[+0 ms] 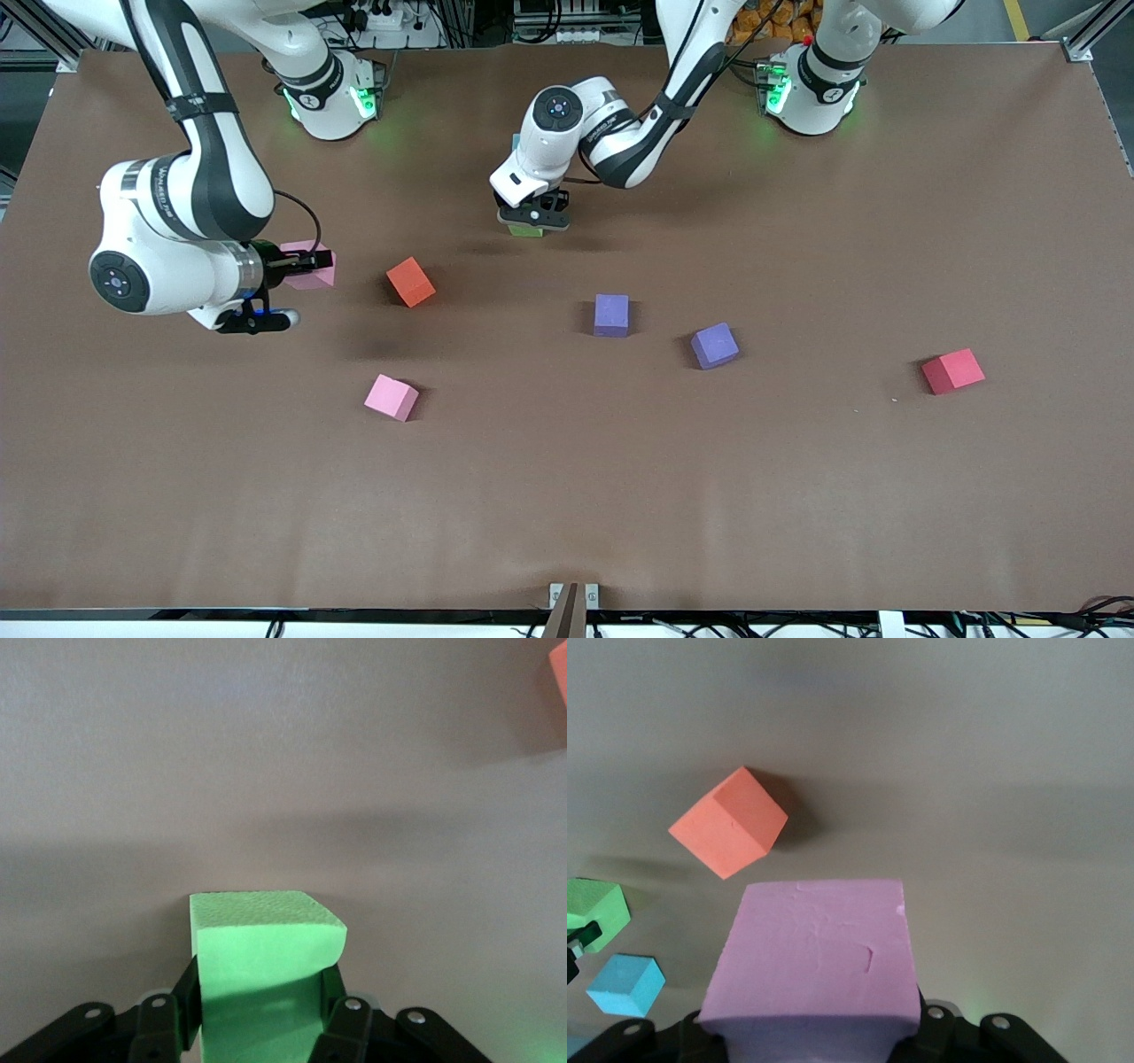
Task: Arrange blocks into number 1
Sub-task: 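Lower the green cube onto the cyan cube and open the left gripper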
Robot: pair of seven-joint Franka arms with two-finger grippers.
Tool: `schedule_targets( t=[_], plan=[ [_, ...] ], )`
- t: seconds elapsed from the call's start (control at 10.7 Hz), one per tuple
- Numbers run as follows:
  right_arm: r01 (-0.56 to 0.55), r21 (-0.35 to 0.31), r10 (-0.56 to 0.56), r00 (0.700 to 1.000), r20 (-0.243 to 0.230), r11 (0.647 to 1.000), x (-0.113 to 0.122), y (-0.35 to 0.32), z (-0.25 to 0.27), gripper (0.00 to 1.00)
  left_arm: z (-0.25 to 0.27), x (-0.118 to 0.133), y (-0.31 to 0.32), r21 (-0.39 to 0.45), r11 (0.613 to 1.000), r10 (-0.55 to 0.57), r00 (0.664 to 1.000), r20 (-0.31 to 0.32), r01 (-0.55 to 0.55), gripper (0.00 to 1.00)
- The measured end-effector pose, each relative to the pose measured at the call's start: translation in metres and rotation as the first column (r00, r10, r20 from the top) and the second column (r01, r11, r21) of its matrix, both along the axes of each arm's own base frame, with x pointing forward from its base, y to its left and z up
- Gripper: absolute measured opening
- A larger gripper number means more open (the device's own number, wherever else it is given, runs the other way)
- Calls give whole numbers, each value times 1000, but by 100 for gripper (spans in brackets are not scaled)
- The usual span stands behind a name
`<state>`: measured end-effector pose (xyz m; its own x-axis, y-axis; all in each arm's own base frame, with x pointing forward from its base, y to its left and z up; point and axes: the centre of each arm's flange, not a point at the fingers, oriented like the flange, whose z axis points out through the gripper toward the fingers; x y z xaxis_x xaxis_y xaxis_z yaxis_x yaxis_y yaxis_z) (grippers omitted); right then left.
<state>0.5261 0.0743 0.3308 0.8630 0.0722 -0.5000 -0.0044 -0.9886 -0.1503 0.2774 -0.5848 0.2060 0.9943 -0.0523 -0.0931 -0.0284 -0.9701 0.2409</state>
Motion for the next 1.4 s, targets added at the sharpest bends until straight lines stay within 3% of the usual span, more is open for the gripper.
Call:
schedule_targets(
  t=[0.47,0.84,1.4],
  plan=[
    [-11,1,12,999,-40,1000,-6,3,-1,63,0,-24,1,-16,1000,13,1000,-17,-13,54],
    [-25,2,25,999,-41,1000,-7,10,-1,63,-2,-30,2,-31,999,25,1000,-14,-26,54],
    [-37,2,37,999,-38,999,-8,17,-1,63,1,-58,5,-20,1000,22,999,-40,-23,54]
  ],
)
